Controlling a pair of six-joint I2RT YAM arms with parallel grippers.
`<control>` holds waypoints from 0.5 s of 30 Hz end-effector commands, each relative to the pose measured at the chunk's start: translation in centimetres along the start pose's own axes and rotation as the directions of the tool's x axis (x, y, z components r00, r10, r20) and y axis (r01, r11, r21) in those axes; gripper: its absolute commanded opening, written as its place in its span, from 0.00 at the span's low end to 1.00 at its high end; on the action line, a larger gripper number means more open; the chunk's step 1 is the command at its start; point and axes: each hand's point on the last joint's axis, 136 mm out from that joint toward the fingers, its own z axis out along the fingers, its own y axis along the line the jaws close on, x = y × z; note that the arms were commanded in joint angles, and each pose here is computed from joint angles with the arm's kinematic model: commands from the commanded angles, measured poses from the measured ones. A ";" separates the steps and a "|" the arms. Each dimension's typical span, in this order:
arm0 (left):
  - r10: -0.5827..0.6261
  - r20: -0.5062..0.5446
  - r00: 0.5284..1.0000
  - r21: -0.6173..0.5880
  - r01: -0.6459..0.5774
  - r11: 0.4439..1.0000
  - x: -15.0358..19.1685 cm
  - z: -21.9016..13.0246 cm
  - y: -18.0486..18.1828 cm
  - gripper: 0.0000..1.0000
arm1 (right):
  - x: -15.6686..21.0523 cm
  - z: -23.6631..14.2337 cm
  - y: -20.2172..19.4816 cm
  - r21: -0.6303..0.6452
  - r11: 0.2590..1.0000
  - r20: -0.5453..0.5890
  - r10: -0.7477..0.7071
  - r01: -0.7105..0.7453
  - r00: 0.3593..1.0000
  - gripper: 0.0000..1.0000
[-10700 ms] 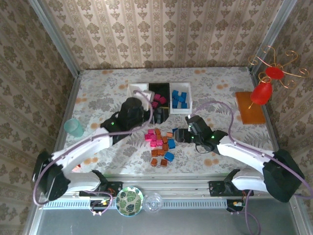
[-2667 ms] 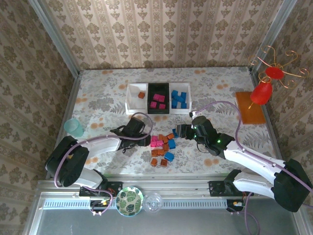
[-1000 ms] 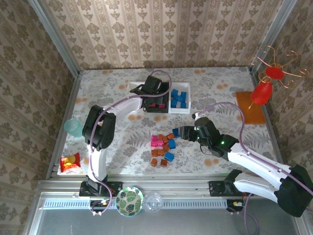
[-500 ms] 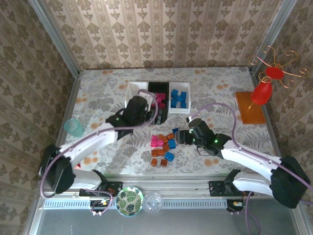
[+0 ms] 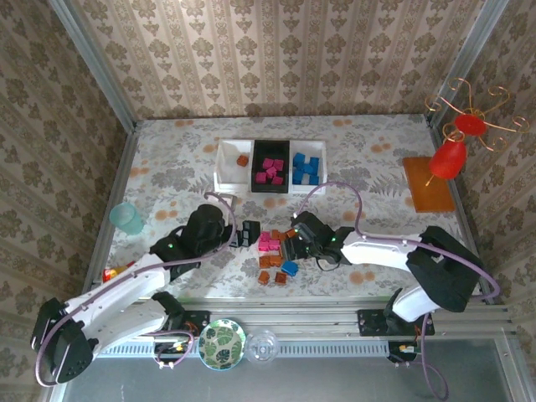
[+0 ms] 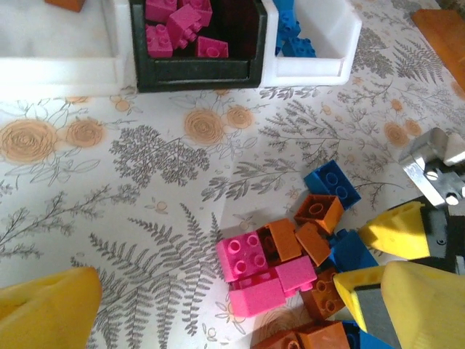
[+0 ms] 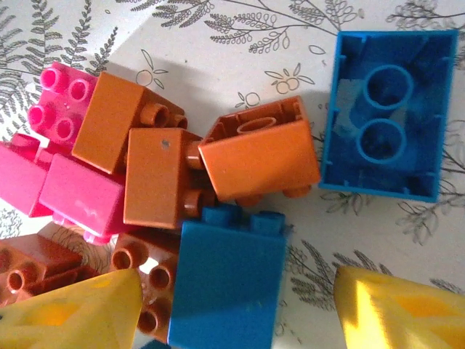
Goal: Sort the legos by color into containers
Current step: Move the lego to the bottom-center of the table.
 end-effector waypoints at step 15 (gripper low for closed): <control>-0.040 -0.014 0.999 -0.022 0.040 0.999 1.3 0.2 0.9 1.00 | 0.2 -1.6 -2.9 0.074 0.995 0.062 0.055 -0.060 0.997 0.68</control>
